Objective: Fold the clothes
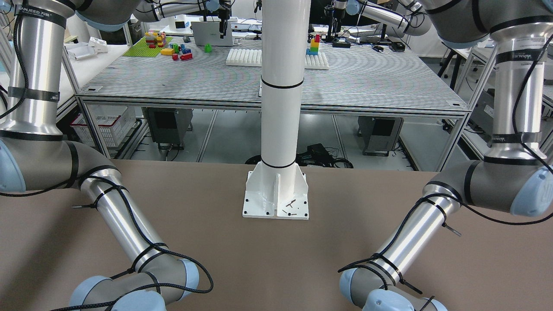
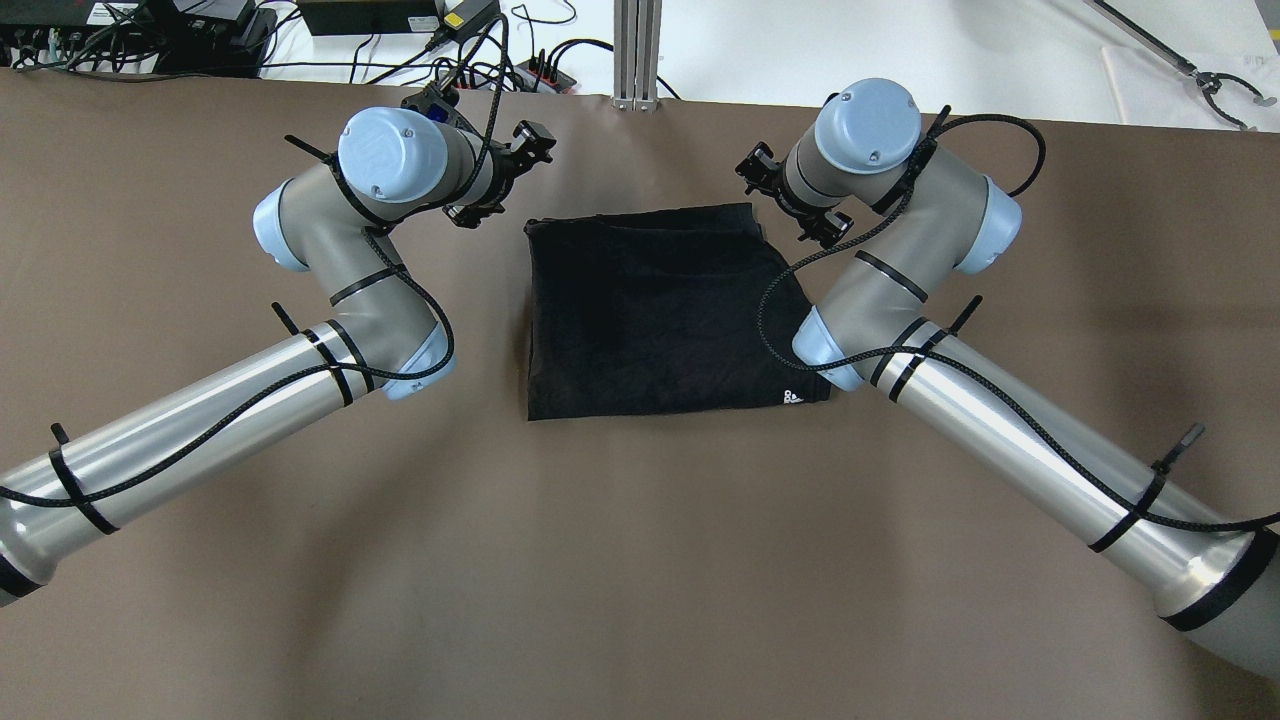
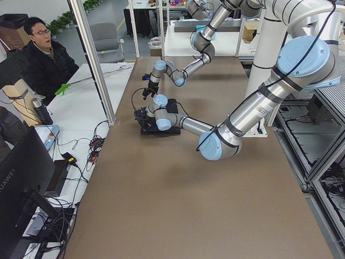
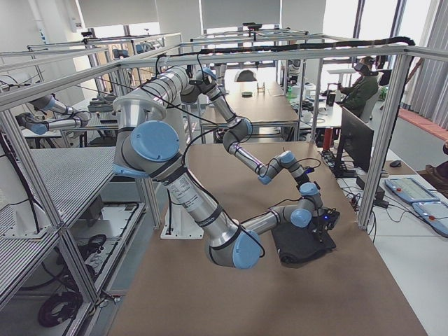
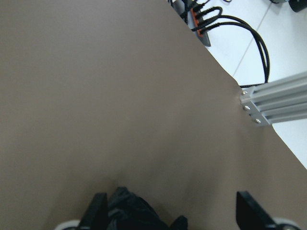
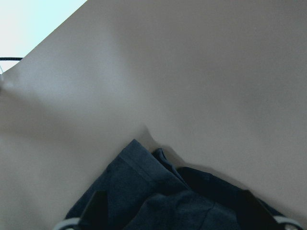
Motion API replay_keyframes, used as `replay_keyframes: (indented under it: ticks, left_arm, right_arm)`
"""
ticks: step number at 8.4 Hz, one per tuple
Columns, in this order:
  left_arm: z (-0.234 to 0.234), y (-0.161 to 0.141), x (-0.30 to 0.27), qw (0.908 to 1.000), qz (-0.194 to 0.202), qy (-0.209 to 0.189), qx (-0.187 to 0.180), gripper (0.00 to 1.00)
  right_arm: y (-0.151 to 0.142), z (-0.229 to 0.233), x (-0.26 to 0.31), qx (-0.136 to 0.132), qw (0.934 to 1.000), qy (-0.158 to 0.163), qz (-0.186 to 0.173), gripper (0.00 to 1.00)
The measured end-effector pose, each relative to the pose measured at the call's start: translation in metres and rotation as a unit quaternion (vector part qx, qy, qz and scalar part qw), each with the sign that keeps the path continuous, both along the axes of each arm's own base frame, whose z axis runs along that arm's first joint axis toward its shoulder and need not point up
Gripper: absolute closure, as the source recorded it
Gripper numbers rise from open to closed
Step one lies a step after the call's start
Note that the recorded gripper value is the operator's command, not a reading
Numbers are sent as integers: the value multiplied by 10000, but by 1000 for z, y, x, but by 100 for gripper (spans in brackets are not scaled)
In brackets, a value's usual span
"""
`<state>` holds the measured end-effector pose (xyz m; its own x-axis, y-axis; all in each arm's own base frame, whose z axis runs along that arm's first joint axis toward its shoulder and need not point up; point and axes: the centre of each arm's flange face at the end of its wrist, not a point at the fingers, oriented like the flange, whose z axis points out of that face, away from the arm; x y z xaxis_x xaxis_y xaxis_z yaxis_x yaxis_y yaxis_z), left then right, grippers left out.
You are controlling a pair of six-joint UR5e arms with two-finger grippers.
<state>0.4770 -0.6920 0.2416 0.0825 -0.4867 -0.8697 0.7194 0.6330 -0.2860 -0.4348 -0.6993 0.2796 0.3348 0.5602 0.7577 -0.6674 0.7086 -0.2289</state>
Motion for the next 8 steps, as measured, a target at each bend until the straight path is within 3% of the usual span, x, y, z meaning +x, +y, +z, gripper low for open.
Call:
replay_keyframes:
  ticks: [2, 5, 8]
  left_arm:
    - [-32, 12, 2, 9992, 199, 84, 333, 6]
    - [-35, 23, 20, 9986, 362, 65, 389, 6]
    - [-46, 0, -19, 9972, 392, -15, 639, 6]
  right_arm:
    - [6, 8, 6, 275, 9992, 169, -237, 5]
    - [1, 34, 29, 497, 9968, 462, -430, 5]
    - [-13, 91, 115, 936, 9868, 1077, -761, 5]
